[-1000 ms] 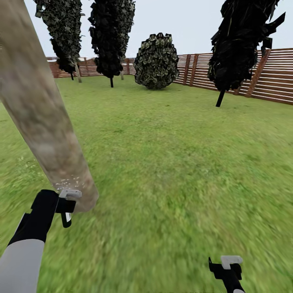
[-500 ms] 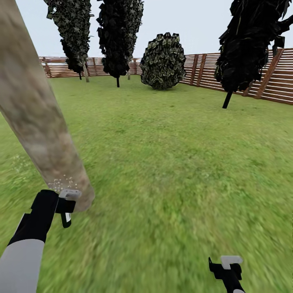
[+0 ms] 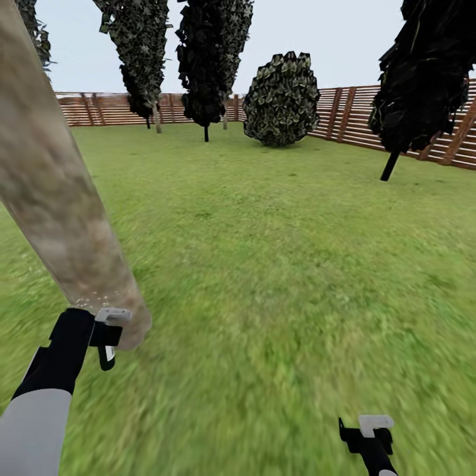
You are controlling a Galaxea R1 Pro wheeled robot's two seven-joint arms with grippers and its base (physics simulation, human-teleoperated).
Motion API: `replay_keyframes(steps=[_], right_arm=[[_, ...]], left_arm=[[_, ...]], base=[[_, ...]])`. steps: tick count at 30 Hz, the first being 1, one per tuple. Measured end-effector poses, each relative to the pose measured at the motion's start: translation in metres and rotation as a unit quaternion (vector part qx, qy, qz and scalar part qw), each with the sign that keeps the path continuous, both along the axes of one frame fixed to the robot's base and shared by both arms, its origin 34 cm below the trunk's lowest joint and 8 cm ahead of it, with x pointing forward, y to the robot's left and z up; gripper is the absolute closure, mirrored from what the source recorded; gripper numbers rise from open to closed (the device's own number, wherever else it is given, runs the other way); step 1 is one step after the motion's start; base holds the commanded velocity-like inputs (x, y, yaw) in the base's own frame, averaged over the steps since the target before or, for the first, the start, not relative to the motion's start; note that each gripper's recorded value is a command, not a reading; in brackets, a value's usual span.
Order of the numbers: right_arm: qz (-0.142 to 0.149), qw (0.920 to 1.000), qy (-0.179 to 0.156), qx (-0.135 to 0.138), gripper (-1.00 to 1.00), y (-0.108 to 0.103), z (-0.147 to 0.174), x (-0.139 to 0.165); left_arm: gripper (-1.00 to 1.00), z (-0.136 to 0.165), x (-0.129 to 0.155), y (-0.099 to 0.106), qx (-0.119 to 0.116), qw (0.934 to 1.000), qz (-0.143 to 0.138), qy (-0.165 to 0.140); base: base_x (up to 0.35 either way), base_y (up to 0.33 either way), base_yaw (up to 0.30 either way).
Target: In the garden, pick up the pesticide atomizer on the floor and spray pesticide onto both trees until each tree trunk is fully covered.
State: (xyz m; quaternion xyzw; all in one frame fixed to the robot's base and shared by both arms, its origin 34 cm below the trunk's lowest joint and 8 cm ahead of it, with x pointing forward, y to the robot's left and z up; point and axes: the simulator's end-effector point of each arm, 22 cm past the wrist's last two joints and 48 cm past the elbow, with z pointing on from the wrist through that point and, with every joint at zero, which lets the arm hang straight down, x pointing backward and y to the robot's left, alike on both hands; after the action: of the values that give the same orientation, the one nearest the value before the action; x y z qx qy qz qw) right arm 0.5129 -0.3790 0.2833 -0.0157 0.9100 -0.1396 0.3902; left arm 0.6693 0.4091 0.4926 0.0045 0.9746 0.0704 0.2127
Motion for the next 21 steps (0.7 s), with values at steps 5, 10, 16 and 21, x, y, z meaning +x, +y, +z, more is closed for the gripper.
replay_keyframes(steps=[5,10,16,21], right_arm=[[0.001,1.0,0.0,0.0,-1.0,0.0001,0.0,0.0001],[0.001,1.0,0.0,0.0,-1.0,0.0001,0.0001,0.0001],[0.0,1.0,0.0,0.0,-1.0,-0.0003,0.0,0.0],[0.0,1.0,0.0,-0.001,-1.0,-0.0021,0.0001,-0.0001]], left_arm=[[1.0,-0.0003,-0.0008,0.0015,0.0,1.0,0.002,0.0],[1.0,-0.0021,-0.0026,0.002,0.001,1.0,0.003,0.002],[1.0,-0.0051,-0.0055,0.0016,0.001,1.0,0.003,0.005],[1.0,-0.0018,-0.0039,0.0019,0.003,1.0,0.002,0.0]], base=[[0.232,-0.201,0.278],[0.232,-0.201,0.279],[0.239,-0.176,0.279],[0.048,-0.019,0.278]])
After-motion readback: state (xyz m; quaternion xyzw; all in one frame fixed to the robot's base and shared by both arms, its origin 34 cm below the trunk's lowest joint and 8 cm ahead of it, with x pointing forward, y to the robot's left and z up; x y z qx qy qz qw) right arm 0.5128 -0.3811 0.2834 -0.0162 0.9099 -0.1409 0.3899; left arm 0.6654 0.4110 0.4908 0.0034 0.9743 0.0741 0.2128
